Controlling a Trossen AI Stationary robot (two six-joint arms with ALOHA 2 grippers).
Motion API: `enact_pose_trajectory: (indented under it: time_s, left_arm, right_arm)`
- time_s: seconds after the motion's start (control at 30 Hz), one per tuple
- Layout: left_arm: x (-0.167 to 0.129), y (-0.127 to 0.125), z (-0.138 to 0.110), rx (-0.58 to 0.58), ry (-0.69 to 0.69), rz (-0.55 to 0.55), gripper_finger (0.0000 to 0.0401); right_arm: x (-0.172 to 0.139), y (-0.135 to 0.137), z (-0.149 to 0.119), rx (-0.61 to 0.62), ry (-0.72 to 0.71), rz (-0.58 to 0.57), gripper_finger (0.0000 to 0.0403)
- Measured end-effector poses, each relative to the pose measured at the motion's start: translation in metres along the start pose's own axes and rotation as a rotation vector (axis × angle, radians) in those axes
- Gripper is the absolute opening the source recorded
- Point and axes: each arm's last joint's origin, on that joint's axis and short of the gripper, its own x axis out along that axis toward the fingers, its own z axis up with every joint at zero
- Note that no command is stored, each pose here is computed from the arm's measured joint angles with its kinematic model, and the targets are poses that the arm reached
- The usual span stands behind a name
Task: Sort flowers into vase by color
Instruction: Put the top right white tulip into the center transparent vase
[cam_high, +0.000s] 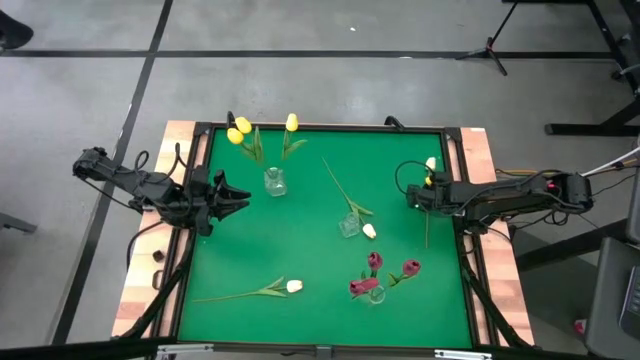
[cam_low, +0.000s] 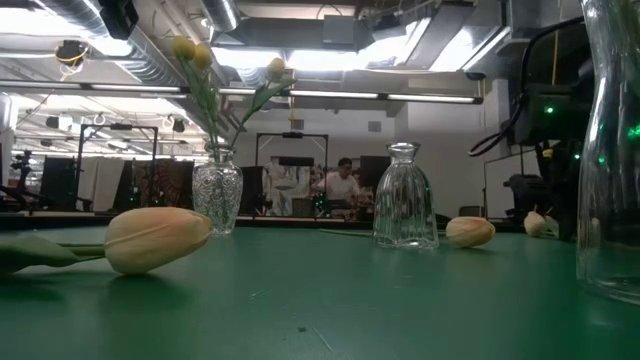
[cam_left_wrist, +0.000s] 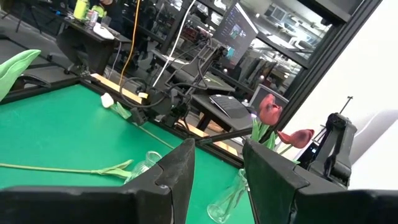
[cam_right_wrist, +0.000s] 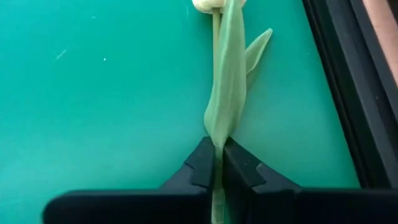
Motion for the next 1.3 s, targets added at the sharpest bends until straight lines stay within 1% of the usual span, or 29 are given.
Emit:
enact_pose_trajectory:
  time_s: [0.1, 0.2, 0.3, 0.4, 0.47, 0.57, 0.63, 0.77, 0.93, 1.1, 1.23, 1.3]
  left_arm:
    - [0.000, 0.000, 0.000, -0.001, 0.000, 0.000, 0.0135]
    - [0.000, 0.000, 0.000, -0.001, 0.000, 0.000, 0.0135]
    - [0.000, 0.000, 0.000, 0.000, 0.000, 0.000, 0.0135]
    - [0.000, 0.000, 0.000, -0.001, 0.000, 0.000, 0.0135]
    - [0.000, 0.000, 0.000, -0.001, 0.000, 0.000, 0.0135]
    - [0.000, 0.000, 0.000, -0.001, 0.000, 0.001, 0.0135]
    - [0.000, 0.000, 0.000, -0.001, 0.000, 0.001, 0.0135]
    - [0.000, 0.000, 0.000, -0.001, -0.001, 0.001, 0.0135]
    - [0.000, 0.000, 0.000, 0.000, -0.001, 0.002, 0.0135]
    - [0.000, 0.000, 0.000, 0.002, 0.001, 0.004, 0.0135]
    - [0.000, 0.000, 0.000, 0.008, -0.003, 0.013, 0.0135]
    - [0.000, 0.001, 0.000, 0.010, -0.009, 0.026, 0.0135]
  right_arm:
    - [-0.002, 0.006, 0.002, -0.006, -0.007, 0.037, 0.0008]
    - [-0.009, 0.020, 0.007, 0.023, -0.003, 0.127, 0.0011]
    - [-0.013, 0.028, 0.011, -0.010, -0.059, 0.168, 0.0006]
    - [-0.021, 0.042, 0.018, 0.006, -0.125, 0.259, 0.0007]
    - [-0.024, 0.048, 0.021, -0.019, -0.163, 0.294, 0.0007]
    - [-0.036, 0.064, 0.031, -0.040, -0.240, 0.390, 0.0004]
    - [-0.043, 0.073, 0.036, -0.078, -0.290, 0.454, 0.0005]
    - [-0.061, 0.092, 0.049, -0.112, -0.419, 0.624, 0.0004]
    - [-0.085, 0.106, 0.061, -0.187, -0.559, 0.877, 0.0004]
    - [-0.106, 0.112, 0.058, -0.267, -0.667, 1.056, 0.0004]
    - [-0.127, 0.108, 0.049, -0.325, -0.825, 1.283, 0.0004]
    - [-0.132, 0.101, 0.045, -0.323, -0.896, 1.375, 0.0003]
